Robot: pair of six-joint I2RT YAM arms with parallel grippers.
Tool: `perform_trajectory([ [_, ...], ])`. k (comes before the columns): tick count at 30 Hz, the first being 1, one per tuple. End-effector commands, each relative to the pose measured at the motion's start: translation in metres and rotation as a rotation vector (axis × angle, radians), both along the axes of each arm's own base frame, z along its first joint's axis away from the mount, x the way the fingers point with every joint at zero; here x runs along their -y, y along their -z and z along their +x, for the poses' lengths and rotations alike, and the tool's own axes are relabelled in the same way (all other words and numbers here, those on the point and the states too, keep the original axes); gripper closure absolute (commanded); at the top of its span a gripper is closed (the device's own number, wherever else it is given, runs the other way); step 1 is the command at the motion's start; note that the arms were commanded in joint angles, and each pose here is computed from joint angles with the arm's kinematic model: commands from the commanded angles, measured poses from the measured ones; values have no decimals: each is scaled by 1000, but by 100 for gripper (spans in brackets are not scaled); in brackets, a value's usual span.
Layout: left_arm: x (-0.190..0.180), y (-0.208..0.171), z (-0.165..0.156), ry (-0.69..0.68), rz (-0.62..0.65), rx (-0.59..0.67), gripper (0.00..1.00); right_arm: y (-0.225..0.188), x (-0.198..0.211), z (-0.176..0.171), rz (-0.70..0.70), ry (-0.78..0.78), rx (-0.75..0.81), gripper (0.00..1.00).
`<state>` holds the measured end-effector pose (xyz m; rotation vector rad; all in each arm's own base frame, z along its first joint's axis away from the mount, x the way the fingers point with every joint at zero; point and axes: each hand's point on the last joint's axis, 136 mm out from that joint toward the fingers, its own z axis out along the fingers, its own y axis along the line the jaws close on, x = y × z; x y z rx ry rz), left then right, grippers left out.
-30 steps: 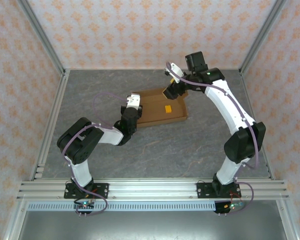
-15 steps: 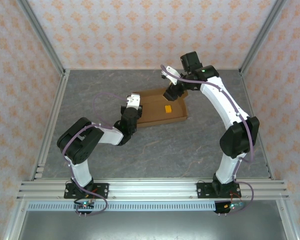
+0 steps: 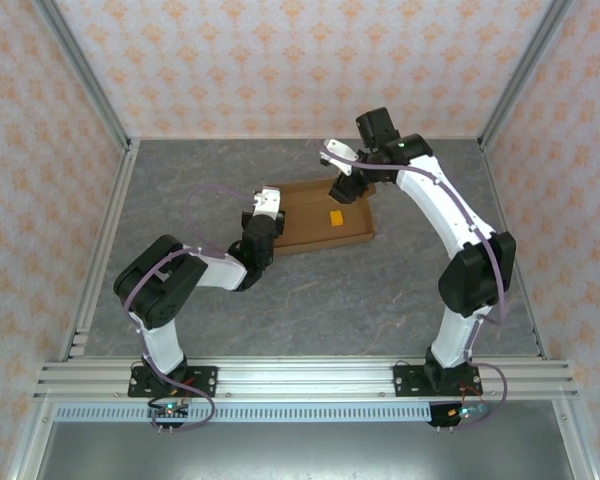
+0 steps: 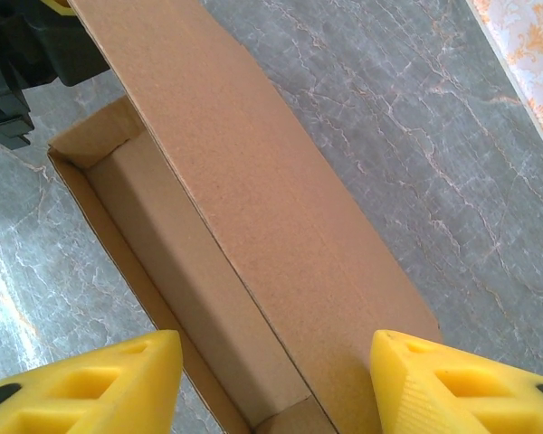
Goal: Fold the paper box
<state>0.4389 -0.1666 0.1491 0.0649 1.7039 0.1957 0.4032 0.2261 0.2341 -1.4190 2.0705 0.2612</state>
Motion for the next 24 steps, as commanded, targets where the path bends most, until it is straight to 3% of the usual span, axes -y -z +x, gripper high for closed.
perform_trajectory([
  [1,-9,12,-6,-30,64,-55,100,4,-1,-2,-27,-11,12,45],
  [17,-14,11,-10,-43,60,-58,96,14,2,-8,-13,35,30,57],
  [24,-16,10,-14,-47,50,-62,89,20,3,-6,-9,54,29,63],
])
